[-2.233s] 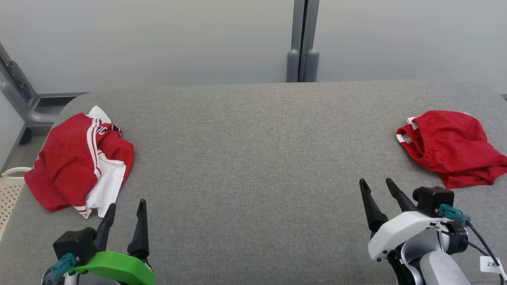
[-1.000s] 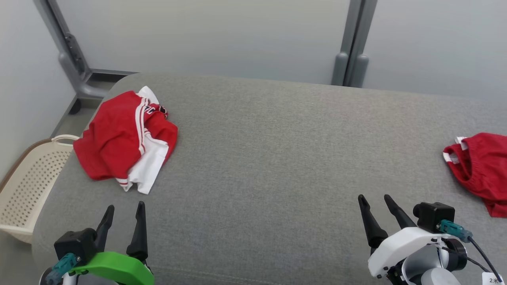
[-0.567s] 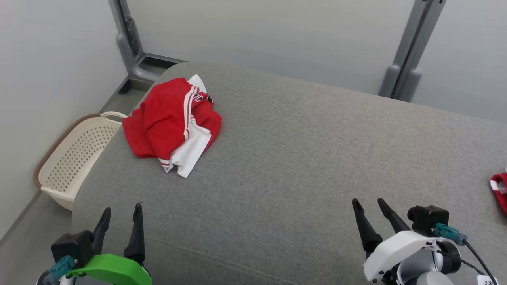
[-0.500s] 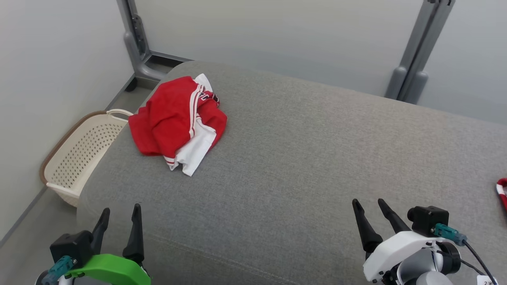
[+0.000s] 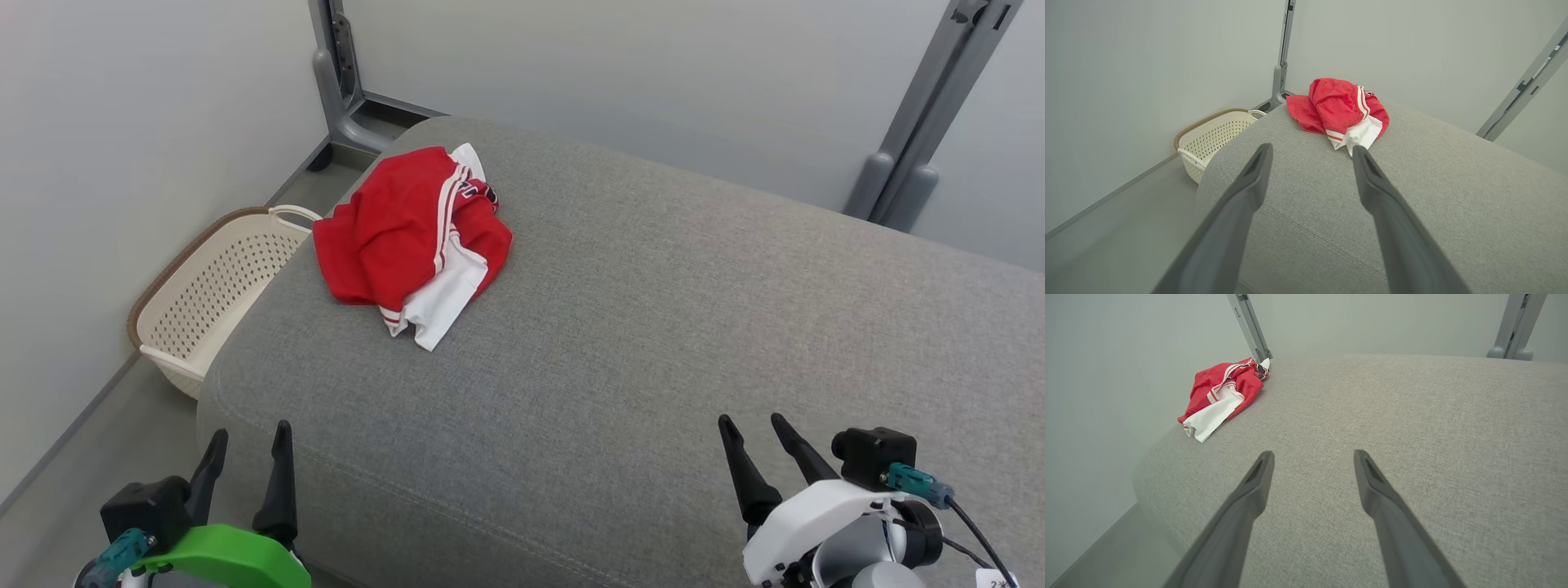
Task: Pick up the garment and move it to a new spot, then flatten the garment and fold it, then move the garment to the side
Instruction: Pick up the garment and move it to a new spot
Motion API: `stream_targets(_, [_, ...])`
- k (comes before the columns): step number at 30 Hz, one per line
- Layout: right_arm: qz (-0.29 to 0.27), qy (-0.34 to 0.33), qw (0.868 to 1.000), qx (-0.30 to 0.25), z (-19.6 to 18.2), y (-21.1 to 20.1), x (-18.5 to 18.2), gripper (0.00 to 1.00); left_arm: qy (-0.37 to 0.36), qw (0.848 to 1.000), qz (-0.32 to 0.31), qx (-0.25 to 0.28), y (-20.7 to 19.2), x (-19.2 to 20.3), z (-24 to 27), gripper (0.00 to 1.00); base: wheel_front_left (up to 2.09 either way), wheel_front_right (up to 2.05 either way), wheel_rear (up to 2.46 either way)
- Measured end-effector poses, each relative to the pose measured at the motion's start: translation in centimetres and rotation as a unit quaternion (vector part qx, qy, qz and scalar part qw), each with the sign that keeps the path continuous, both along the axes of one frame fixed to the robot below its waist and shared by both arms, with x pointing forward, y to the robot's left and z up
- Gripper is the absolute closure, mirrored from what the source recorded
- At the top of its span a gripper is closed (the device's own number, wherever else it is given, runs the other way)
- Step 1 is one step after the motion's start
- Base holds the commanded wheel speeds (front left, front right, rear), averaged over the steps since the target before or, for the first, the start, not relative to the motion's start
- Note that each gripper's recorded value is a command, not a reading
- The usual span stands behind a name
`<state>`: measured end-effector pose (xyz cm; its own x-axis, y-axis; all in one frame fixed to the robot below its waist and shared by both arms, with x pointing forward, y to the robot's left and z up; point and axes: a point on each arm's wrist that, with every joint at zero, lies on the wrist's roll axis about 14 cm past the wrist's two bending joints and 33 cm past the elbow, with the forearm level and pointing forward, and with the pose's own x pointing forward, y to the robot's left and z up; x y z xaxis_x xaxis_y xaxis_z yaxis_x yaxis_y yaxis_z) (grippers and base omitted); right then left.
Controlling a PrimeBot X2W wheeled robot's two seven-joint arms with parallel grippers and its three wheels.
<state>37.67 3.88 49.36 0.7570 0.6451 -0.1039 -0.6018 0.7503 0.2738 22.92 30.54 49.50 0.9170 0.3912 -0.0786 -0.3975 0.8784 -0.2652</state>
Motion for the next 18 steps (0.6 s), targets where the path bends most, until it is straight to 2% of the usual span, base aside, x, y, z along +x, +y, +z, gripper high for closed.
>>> stream_targets(8, [0.013,0.004,1.000,0.000,-0.3,0.8,-0.3,0.00,-0.001,1.000,-0.003,-0.005,-0.2,-0.2,-0.1,0.00,0.00,0.00,0.00])
stream_targets(13, [0.015,0.006,1.000,-0.002,-0.5,0.9,-0.1,0.00,0.009,1.000,-0.029,-0.009,-1.1,0.5,-0.6,0.00,0.00,0.00,0.00])
stream_targets(18, [0.019,0.007,1.000,-0.014,-0.9,1.0,0.5,0.00,0.036,0.997,-0.073,-0.007,-1.9,3.0,-0.8,0.00,0.00,0.00,0.00])
